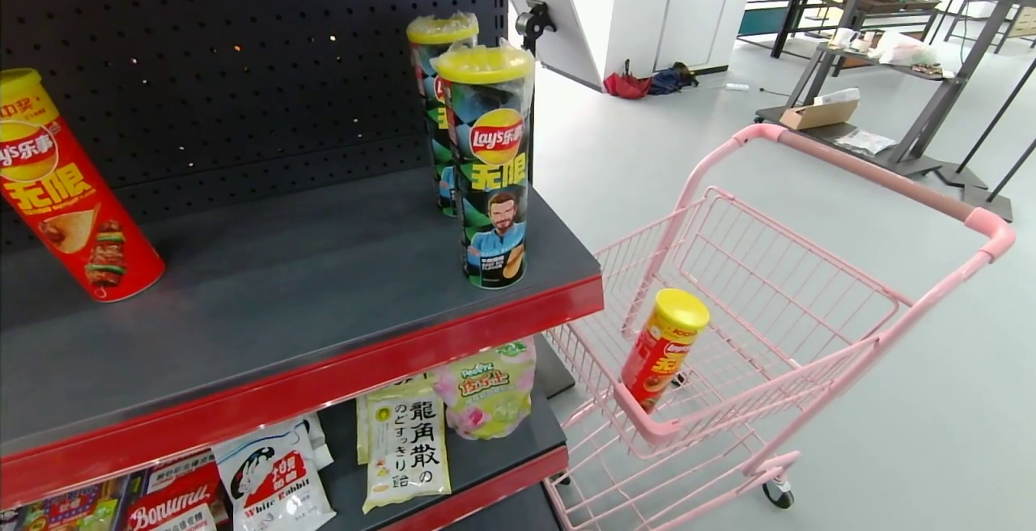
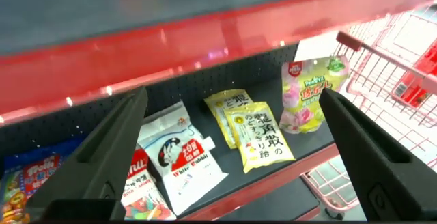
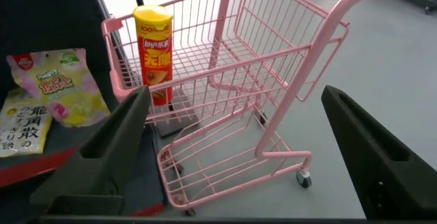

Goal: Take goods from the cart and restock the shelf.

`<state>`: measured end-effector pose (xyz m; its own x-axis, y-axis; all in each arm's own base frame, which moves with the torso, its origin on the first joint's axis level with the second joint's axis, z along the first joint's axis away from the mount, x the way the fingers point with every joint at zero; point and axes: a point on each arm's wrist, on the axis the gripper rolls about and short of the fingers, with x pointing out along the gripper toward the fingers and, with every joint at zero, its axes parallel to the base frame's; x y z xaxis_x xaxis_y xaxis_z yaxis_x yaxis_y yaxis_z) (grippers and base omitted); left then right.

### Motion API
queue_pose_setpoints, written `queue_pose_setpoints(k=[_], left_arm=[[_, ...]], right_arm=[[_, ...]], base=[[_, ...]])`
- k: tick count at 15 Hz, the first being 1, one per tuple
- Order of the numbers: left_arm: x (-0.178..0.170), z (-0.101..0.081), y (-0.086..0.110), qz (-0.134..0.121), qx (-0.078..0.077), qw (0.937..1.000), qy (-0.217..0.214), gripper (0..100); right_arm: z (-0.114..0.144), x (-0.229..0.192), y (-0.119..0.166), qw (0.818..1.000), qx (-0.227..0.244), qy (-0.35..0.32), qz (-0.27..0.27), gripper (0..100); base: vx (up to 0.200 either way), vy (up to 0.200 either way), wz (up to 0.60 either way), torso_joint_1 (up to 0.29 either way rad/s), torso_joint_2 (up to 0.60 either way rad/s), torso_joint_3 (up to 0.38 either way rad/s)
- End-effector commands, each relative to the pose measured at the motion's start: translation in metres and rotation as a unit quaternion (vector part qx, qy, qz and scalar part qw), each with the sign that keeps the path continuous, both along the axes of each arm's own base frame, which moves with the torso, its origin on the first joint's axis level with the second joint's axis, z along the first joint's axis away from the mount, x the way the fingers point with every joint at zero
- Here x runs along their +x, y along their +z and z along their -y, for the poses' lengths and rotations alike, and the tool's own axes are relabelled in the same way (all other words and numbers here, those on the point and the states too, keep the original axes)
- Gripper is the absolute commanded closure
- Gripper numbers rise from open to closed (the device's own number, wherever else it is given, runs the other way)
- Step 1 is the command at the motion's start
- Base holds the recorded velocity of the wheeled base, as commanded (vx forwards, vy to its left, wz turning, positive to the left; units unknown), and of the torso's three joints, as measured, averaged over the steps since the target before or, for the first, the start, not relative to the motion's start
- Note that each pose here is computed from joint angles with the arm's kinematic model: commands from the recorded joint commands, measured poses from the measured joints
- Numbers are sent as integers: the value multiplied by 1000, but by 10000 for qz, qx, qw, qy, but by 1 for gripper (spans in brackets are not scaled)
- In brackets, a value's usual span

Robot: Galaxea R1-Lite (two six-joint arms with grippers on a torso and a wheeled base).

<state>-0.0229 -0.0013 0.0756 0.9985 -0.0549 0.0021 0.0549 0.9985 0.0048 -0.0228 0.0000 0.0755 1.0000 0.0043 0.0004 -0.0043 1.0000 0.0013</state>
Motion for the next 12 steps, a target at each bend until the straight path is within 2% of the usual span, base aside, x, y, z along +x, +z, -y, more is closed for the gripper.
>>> queue_pose_setpoints(k=[1, 4, 5, 6, 7, 8, 9, 10, 11, 12], left_arm=[[0, 0, 0, 5, 0, 10000, 6, 0], [0, 0, 0, 4, -8, 10000, 6, 0], [0, 0, 0, 4, -8, 10000, -2, 0], [0, 0, 0, 5, 0, 10000, -2, 0], [0, 0, 0, 5, 7, 10000, -9, 0], [0, 0, 0, 5, 7, 10000, -9, 0], [0, 0, 0, 5, 0, 10000, -9, 0], [0, 0, 0, 5, 7, 10000, -9, 0], [0, 0, 0, 5, 7, 10000, -17, 0], [0, 0, 0, 6, 15, 10000, -17, 0]], right_arm=[[0, 0, 0, 10000, -6, 9, 6, 0], [0, 1, 0, 10000, -14, 55, -33, 0], [0, 3, 2, 9998, -91, 3, -193, 0], [0, 3, 30, 9998, -182, 26, -55, 0], [0, 30, 109, 9989, 401, 84, -245, 0], [-1, 52, 144, 9950, 944, 111, -317, 0], [-7, 103, 165, 9858, 1171, 712, -969, 0], [-11, 118, 159, 9818, 1085, 965, -1226, 0], [-16, 169, 128, 9726, 1096, 978, -1799, 0], [-20, 205, 104, 9707, 1115, 1113, -1813, 0]], base=[[0, 0, 0, -134, 408, 261], [0, 0, 0, -45, 139, 97], [0, 0, 0, 0, 0, 0], [0, 0, 0, 0, 0, 0], [0, 0, 0, 0, 0, 0], [0, 0, 0, 0, 0, 0], [0, 0, 0, 0, 0, 0], [0, 0, 0, 0, 0, 0], [0, 0, 0, 0, 0, 0], [0, 0, 0, 0, 0, 0]])
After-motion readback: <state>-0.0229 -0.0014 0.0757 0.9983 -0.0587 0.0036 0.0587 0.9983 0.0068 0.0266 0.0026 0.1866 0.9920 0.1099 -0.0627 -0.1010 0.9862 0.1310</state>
